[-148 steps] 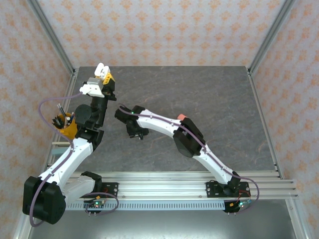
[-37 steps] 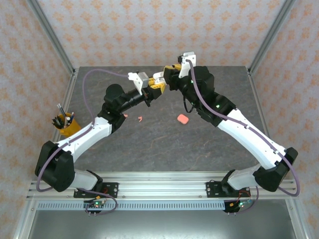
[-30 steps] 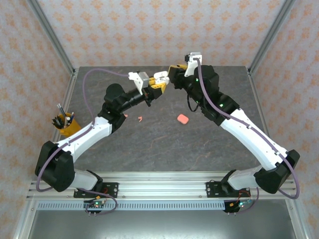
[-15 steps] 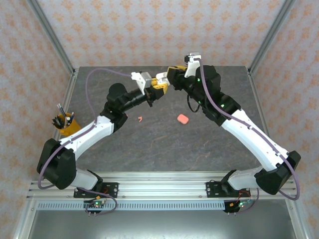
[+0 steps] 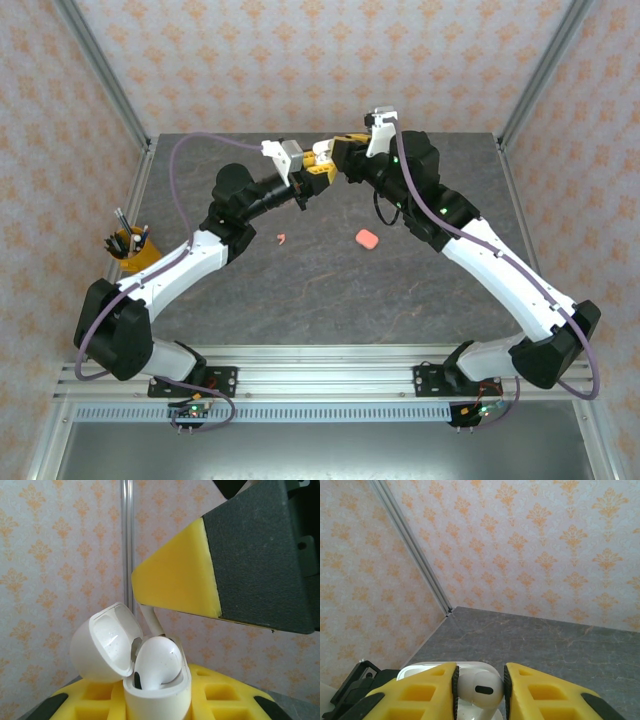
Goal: Insert the wireless bluetooth earbuds into the charging case
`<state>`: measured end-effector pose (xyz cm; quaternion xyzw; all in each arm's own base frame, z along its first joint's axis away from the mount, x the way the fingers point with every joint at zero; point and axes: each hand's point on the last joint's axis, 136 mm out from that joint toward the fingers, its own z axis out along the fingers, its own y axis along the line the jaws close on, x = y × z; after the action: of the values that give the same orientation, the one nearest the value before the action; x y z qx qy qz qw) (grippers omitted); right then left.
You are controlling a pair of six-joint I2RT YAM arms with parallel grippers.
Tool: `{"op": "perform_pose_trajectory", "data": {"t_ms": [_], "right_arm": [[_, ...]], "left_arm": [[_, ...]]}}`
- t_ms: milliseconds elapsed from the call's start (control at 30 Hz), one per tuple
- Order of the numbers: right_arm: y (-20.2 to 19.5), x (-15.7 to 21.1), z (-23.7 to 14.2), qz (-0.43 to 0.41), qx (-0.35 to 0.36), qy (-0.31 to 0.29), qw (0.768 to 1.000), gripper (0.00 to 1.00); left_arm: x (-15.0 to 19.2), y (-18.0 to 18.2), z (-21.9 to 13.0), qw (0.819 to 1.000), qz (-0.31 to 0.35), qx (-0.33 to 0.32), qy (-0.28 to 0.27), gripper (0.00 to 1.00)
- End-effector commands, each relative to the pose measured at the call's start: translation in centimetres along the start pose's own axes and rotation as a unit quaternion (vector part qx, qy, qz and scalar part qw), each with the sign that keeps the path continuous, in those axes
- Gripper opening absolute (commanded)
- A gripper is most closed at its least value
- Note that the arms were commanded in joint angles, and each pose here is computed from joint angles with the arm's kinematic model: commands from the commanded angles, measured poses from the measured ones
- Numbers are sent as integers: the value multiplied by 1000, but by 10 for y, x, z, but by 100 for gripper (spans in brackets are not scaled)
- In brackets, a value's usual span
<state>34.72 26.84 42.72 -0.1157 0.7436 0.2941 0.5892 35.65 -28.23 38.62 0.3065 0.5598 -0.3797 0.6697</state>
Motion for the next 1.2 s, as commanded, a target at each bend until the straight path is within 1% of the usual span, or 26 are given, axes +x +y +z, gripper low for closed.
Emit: {"op": "perform_pose_trajectory", "data": {"t_ms": [0,400,933,1167], "right_arm": [[3,-11,-1,-11,-6,-17,1000,29],[3,-2,1,-46,-10,-1,999,29],[20,18,0,-57,-65,42,995,29],[19,19,-1,-55,-61,43,996,33]], "left_arm": [[-21,-7,4,999,14,18,-25,0],[-24,-8,4,999,17,19,-27,0],[-29,-3,7,999,22,9,-38,0],[-25,-1,9,999,19,8,-36,0]]}}
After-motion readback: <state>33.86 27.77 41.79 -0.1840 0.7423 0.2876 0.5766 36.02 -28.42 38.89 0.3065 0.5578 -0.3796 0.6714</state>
